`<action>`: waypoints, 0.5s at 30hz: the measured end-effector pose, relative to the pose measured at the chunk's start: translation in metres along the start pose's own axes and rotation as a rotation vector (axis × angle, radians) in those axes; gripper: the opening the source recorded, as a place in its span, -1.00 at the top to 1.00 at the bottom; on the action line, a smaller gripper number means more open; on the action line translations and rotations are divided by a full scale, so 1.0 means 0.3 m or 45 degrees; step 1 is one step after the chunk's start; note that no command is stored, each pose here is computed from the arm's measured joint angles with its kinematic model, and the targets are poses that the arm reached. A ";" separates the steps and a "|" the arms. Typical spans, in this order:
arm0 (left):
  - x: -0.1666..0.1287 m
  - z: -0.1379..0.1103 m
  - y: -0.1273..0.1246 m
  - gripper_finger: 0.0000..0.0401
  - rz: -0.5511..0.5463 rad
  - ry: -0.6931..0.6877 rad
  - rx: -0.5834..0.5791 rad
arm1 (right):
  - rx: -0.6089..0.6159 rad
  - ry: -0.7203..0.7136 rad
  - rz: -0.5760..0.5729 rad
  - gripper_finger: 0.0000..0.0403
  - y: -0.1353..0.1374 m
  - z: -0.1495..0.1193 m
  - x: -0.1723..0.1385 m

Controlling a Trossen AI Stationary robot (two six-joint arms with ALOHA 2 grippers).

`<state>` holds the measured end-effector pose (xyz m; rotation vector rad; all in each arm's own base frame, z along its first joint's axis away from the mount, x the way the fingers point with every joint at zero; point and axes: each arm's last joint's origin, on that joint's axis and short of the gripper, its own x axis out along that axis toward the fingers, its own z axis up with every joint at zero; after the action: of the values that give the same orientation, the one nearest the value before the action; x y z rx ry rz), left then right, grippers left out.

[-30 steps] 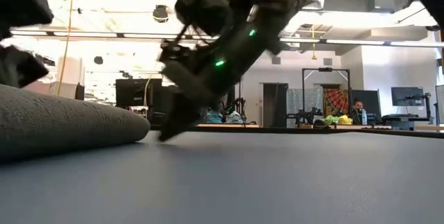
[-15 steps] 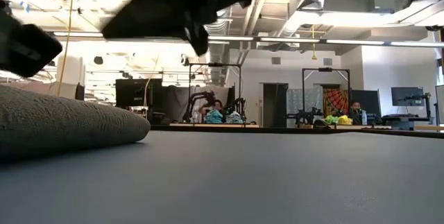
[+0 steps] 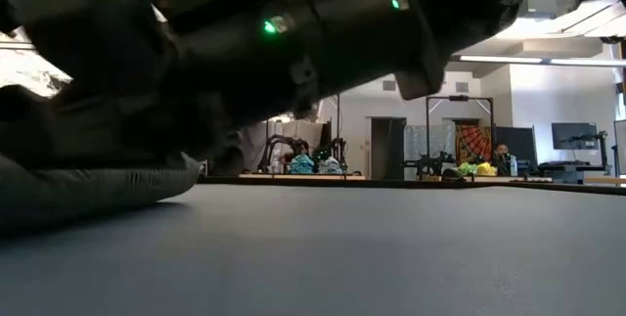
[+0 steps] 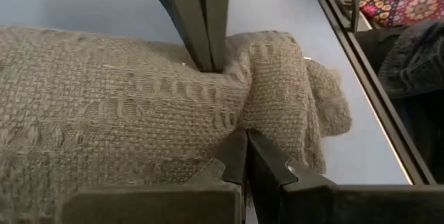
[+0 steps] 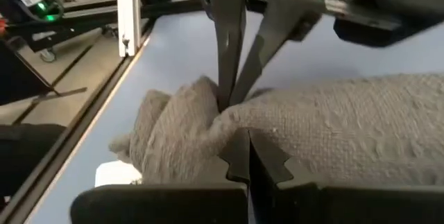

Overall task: Roll towel into tight, uniform cylinder
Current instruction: Roll the gray towel

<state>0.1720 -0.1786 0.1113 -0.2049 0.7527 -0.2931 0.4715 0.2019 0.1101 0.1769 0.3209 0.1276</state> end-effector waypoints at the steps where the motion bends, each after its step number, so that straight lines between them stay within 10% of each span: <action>1: 0.002 -0.002 0.001 1.00 0.002 0.004 -0.013 | 0.003 0.005 0.003 0.91 0.001 -0.005 0.008; 15: -0.151 0.098 -0.003 1.00 0.021 -0.168 -0.090 | -0.166 0.038 -0.060 0.91 -0.010 0.136 -0.033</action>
<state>0.1610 -0.1619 0.1615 -0.2822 0.6345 -0.2349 0.4757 0.1911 0.1505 0.0380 0.3449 0.1044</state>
